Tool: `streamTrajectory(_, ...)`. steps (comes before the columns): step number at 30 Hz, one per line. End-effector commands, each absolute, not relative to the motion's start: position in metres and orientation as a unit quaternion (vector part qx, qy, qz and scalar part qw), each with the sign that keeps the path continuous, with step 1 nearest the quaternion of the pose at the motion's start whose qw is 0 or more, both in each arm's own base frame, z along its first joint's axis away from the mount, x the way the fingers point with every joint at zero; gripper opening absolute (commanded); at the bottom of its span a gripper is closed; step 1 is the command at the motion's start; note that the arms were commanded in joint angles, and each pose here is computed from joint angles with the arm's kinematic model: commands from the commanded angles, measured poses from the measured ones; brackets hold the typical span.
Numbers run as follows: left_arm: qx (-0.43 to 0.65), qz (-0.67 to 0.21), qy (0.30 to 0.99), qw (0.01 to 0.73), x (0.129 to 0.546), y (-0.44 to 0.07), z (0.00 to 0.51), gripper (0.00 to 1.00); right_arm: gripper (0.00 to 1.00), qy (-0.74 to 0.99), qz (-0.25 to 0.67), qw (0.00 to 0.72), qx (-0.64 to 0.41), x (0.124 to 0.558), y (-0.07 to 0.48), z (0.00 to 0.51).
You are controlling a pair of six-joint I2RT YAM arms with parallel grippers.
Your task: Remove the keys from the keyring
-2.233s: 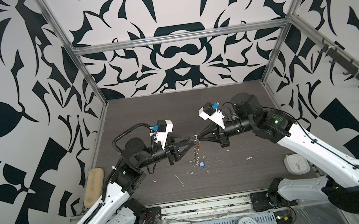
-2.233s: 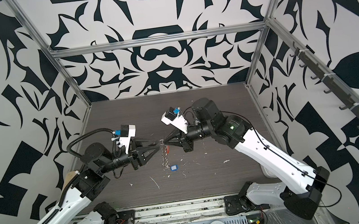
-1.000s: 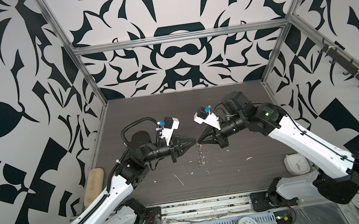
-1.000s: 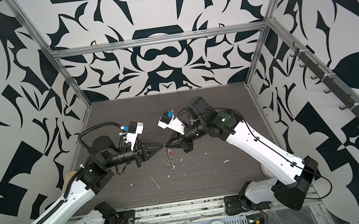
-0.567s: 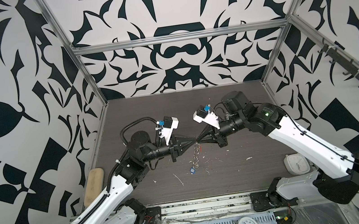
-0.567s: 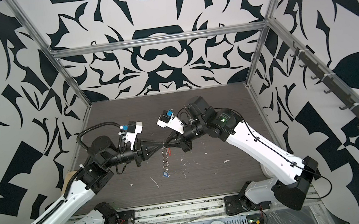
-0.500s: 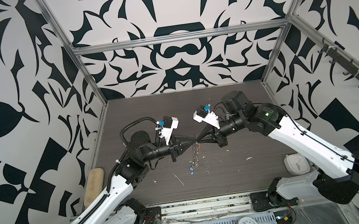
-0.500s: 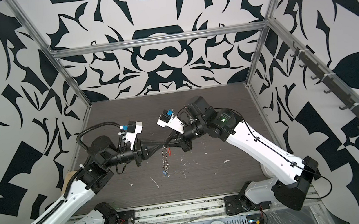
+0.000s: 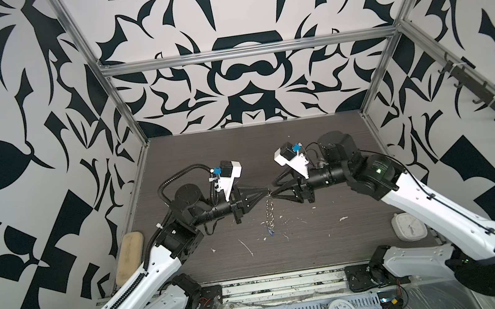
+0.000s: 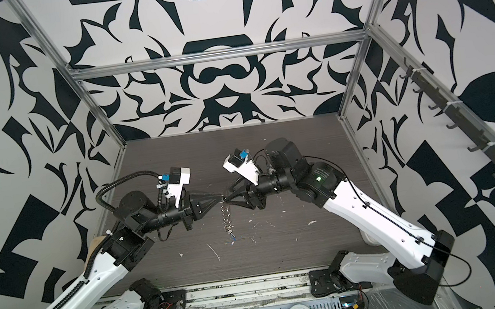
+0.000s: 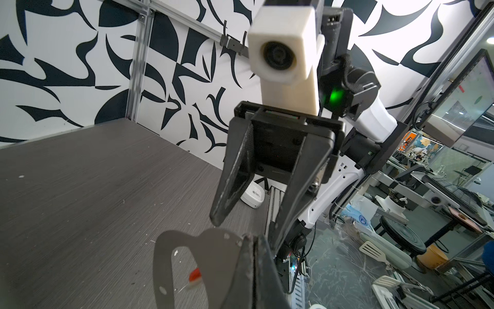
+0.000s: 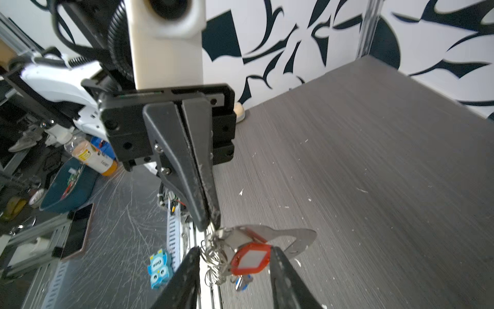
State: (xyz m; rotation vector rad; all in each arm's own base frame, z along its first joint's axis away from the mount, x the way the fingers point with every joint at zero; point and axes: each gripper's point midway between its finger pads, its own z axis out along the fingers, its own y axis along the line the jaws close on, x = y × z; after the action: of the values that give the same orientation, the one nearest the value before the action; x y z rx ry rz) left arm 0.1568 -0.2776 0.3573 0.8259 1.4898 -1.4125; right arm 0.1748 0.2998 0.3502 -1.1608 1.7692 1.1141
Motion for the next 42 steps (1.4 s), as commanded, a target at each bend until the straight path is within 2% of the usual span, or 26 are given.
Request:
streamTrajectory(1,0.333,-0.572,0.576,0.480,0.152,-0.271,0.374,0.00,0.50,0.646,0.449,0.449,-0.424,0.177,0.295,0.386)
streamTrajectory(9,0.311,-0.568,0.569,0.507,0.155,-0.263,0.383,0.00,0.51,0.616,0.483,0.493,-0.379,0.175,0.291,0.384)
streamTrajectory(23,0.301,-0.576,0.562,0.512,0.157,-0.263,0.386,0.00,0.50,0.612,0.459,0.516,-0.386,0.170,0.316,0.367)
streamTrajectory(36,0.305,-0.577,0.559,0.511,0.155,-0.263,0.386,0.00,0.18,0.629,0.433,0.521,-0.381,0.178,0.317,0.360)
streamTrajectory(41,0.295,-0.574,0.562,0.518,0.158,-0.261,0.387,0.00,0.00,0.635,0.412,0.528,-0.385,0.180,0.316,0.358)
streamTrajectory(42,0.290,-0.572,0.564,0.521,0.159,-0.260,0.387,0.00,0.00,0.637,0.405,0.529,-0.388,0.180,0.316,0.357)
